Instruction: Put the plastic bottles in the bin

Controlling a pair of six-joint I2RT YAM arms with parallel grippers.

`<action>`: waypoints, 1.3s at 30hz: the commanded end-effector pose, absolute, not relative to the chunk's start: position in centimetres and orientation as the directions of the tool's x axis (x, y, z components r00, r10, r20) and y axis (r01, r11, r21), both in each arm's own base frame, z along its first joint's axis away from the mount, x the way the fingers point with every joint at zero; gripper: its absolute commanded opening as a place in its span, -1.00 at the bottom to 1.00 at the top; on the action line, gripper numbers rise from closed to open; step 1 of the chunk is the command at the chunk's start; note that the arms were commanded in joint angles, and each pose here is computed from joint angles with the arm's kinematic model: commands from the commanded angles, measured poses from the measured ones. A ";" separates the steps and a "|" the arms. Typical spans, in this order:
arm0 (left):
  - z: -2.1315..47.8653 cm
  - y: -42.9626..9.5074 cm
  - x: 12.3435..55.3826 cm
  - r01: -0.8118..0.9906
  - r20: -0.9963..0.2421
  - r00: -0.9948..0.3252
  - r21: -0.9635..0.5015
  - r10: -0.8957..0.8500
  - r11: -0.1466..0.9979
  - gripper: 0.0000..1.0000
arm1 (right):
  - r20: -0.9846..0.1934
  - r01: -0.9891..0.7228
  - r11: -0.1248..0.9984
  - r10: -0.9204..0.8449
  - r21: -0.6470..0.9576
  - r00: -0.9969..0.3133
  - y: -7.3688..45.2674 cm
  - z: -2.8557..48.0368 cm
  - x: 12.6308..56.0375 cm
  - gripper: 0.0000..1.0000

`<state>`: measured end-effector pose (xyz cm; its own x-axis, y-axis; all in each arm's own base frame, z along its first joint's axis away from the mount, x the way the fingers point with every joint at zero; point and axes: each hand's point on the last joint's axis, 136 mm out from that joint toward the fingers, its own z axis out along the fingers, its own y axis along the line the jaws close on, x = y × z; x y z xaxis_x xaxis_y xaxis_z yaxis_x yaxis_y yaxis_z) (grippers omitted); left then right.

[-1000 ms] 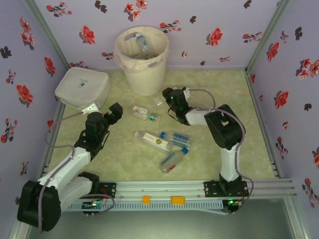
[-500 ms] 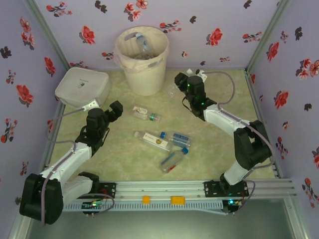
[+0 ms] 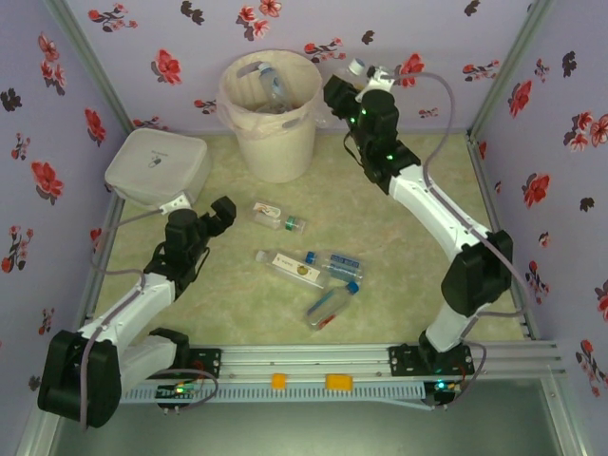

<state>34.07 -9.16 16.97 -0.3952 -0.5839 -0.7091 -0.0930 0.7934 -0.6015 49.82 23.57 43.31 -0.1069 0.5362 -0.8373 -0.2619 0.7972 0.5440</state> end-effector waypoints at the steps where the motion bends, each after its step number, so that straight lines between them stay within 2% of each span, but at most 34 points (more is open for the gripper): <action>1: 16.4 -9.6 33.9 -0.082 -0.690 -0.425 -0.615 -0.586 0.784 0.99 | -0.880 -0.274 0.837 0.462 0.473 -0.106 25.3 43.4 51.4 -0.27; 9: 15.4 -10.1 33.6 -0.076 -0.672 -0.465 -0.618 -0.576 0.782 0.99 | -0.898 -0.325 0.838 0.423 0.438 -0.119 29.1 43.8 55.3 -0.27; 23: 15.3 -10.5 33.6 -0.072 -0.664 -0.482 -0.620 -0.572 0.781 0.99 | -0.885 -0.335 0.821 0.406 0.462 -0.227 32.7 39.0 58.2 -0.20; 27: 15.2 -10.6 33.7 -0.072 -0.658 -0.489 -0.624 -0.573 0.778 0.99 | -0.874 -0.327 0.813 0.417 0.482 -0.251 33.1 38.1 58.7 0.05; 31: 15.2 -10.9 33.8 -0.066 -0.652 -0.500 -0.628 -0.571 0.775 0.99 | -0.878 -0.322 0.819 0.417 0.475 -0.235 33.0 38.8 59.0 0.69; 32: 15.2 -10.9 33.8 -0.066 -0.651 -0.503 -0.628 -0.569 0.776 0.99 | -0.883 -0.322 0.824 0.413 0.466 -0.222 32.8 39.3 59.0 0.95; 39: 14.9 -11.0 33.8 -0.079 -0.642 -0.521 -0.620 -0.563 0.781 0.99 | -0.926 -0.330 0.866 0.345 0.376 -0.151 31.2 43.3 57.4 0.99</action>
